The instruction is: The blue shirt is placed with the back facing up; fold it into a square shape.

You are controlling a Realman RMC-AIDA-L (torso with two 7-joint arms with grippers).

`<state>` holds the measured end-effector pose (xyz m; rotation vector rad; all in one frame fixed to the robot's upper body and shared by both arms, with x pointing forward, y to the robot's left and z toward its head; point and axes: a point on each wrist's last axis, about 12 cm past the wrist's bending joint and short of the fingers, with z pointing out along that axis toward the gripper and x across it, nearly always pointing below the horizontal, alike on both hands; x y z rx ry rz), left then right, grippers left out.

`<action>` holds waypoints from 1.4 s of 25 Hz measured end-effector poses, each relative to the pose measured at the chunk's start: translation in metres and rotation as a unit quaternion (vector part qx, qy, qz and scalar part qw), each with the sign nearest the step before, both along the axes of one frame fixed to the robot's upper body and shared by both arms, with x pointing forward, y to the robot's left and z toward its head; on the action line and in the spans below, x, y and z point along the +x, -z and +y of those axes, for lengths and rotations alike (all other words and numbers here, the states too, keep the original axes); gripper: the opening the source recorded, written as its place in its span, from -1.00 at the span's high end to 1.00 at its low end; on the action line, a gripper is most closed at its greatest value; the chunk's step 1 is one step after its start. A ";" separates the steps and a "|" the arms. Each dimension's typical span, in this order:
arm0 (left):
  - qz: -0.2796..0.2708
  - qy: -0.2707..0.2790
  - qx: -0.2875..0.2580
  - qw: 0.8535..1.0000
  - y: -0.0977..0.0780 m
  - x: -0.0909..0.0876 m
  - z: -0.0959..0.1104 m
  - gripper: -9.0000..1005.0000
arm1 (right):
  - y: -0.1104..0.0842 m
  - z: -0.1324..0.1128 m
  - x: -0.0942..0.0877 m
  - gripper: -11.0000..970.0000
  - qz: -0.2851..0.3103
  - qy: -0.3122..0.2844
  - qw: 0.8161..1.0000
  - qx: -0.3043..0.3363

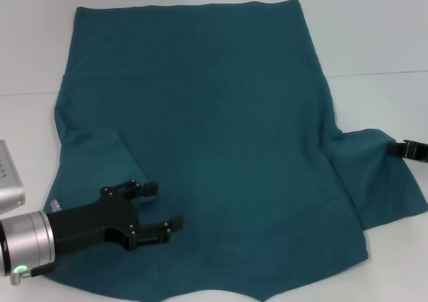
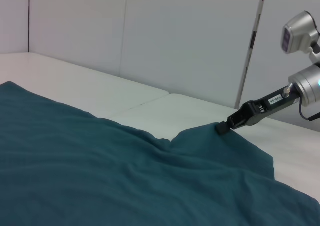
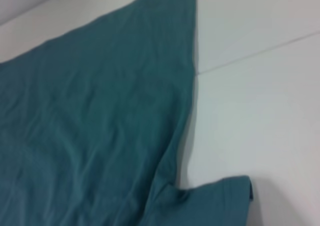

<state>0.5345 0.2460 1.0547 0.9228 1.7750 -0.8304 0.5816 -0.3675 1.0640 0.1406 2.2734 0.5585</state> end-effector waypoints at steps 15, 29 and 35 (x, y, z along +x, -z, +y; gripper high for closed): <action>0.002 -0.001 -0.001 1.000 -0.002 0.002 -0.001 -0.77 | -0.021 -0.006 0.014 0.96 -0.039 0.001 0.999 -0.012; 0.003 -0.002 -0.001 1.000 -0.002 0.003 -0.001 -0.77 | -0.032 0.006 0.027 0.96 -0.052 -0.024 0.998 -0.015; 0.003 -0.005 0.000 1.000 -0.002 0.004 -0.001 -0.77 | -0.037 0.019 0.033 0.97 -0.054 -0.052 0.997 -0.010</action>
